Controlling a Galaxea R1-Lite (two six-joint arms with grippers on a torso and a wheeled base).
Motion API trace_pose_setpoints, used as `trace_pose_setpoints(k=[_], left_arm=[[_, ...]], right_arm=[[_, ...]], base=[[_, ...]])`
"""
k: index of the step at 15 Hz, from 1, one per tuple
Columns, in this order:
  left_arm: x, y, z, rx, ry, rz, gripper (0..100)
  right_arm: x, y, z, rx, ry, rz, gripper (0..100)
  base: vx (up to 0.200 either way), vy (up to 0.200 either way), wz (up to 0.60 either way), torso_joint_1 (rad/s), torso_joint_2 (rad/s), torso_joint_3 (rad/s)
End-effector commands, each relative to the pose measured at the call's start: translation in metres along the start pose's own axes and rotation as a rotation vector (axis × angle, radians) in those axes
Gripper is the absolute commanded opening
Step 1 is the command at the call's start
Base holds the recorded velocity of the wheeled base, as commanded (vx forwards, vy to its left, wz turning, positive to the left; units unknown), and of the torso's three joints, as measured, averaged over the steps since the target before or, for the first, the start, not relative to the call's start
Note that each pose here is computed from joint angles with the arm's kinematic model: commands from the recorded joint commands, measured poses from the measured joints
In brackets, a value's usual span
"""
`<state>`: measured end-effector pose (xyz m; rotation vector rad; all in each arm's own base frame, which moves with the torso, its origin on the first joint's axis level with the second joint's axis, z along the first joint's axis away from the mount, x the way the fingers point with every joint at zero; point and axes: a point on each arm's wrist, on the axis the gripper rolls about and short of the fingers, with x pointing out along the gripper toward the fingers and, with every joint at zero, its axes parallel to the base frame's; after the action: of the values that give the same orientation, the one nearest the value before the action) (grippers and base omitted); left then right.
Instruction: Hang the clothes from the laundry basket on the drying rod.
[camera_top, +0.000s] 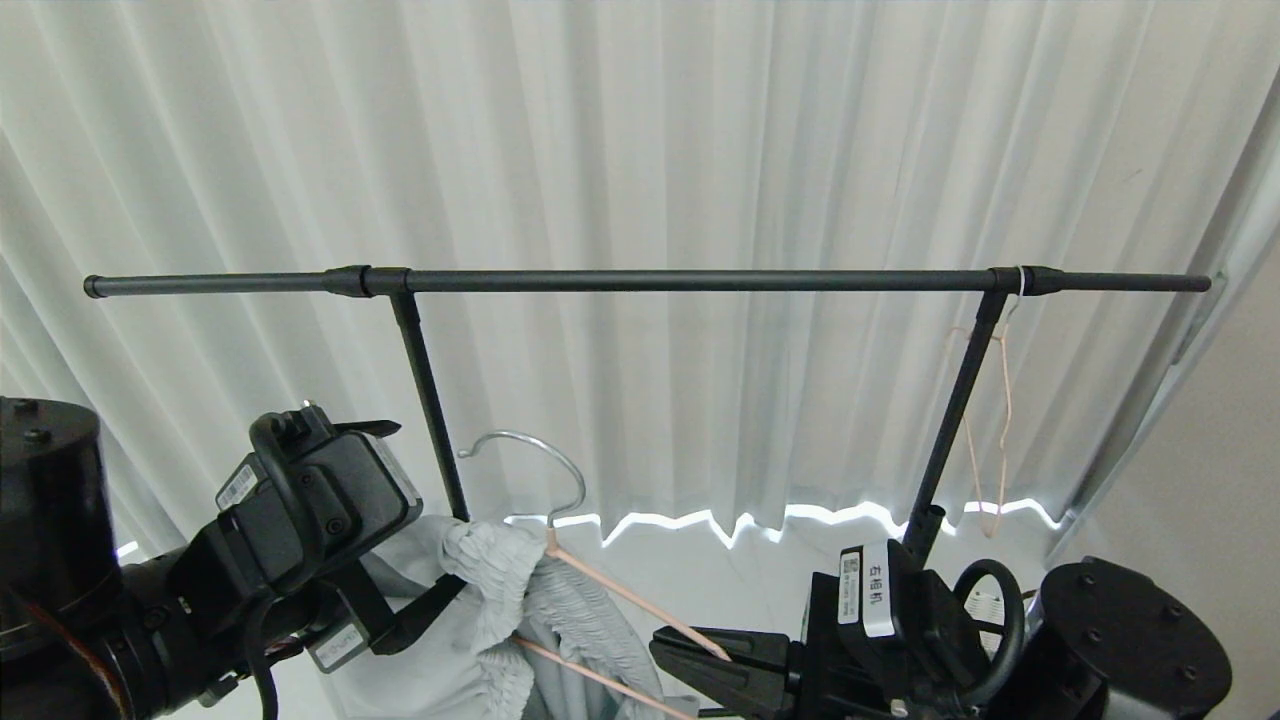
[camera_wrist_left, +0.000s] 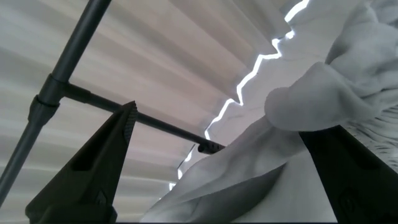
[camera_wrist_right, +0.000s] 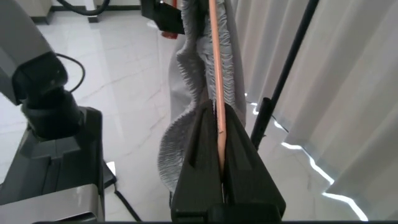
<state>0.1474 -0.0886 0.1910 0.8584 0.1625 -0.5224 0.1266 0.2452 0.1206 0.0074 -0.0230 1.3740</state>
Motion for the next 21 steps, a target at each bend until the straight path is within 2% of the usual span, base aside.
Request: trace_pose_setpoints(k=[1,2,3,11,15,16,18,21], left_arm=[[0.000,-0.001,-0.001,0.000,-0.001,-0.004,100],[0.000,-0.001,-0.001,0.000,-0.002,-0.005,100],[0.000,-0.001,-0.001,0.001,0.001,-0.007,0],[0.002,-0.002,-0.002,-0.007,-0.024,-0.046,0],[0.000,-0.001,-0.005,-0.021,-0.020,-0.040,0],[-0.001,0.000,-0.005,-0.022,-0.019,-0.037,0],[0.000,0.001,-0.006,-0.025,-0.012,-0.026,0],[-0.001,0.005,-0.009,-0.033,0.004,0.001,0]], right_arm=[[0.000,0.000,-0.001,0.001,0.002,0.002,0],[0.000,0.000,-0.001,0.000,0.000,0.003,0],[0.000,0.000,-0.001,0.001,0.002,0.007,0],[0.000,-0.001,-0.001,0.007,0.002,0.030,0],[-0.005,-0.011,0.003,0.000,-0.011,-0.009,0],[-0.006,-0.011,0.003,0.001,-0.011,-0.010,100],[-0.005,-0.015,0.003,-0.004,-0.012,-0.030,100],[-0.013,-0.033,0.006,-0.014,-0.023,-0.104,100]], base=[[0.000,0.000,0.00,0.000,0.00,0.000],[0.000,0.000,0.00,0.000,0.00,0.000],[0.000,0.000,0.00,0.000,0.00,0.000],[0.000,0.000,0.00,0.000,0.00,0.000],[0.000,0.000,0.00,0.000,0.00,0.000],[0.000,0.000,0.00,0.000,0.00,0.000],[0.000,0.000,0.00,0.000,0.00,0.000],[0.000,0.000,0.00,0.000,0.00,0.000]])
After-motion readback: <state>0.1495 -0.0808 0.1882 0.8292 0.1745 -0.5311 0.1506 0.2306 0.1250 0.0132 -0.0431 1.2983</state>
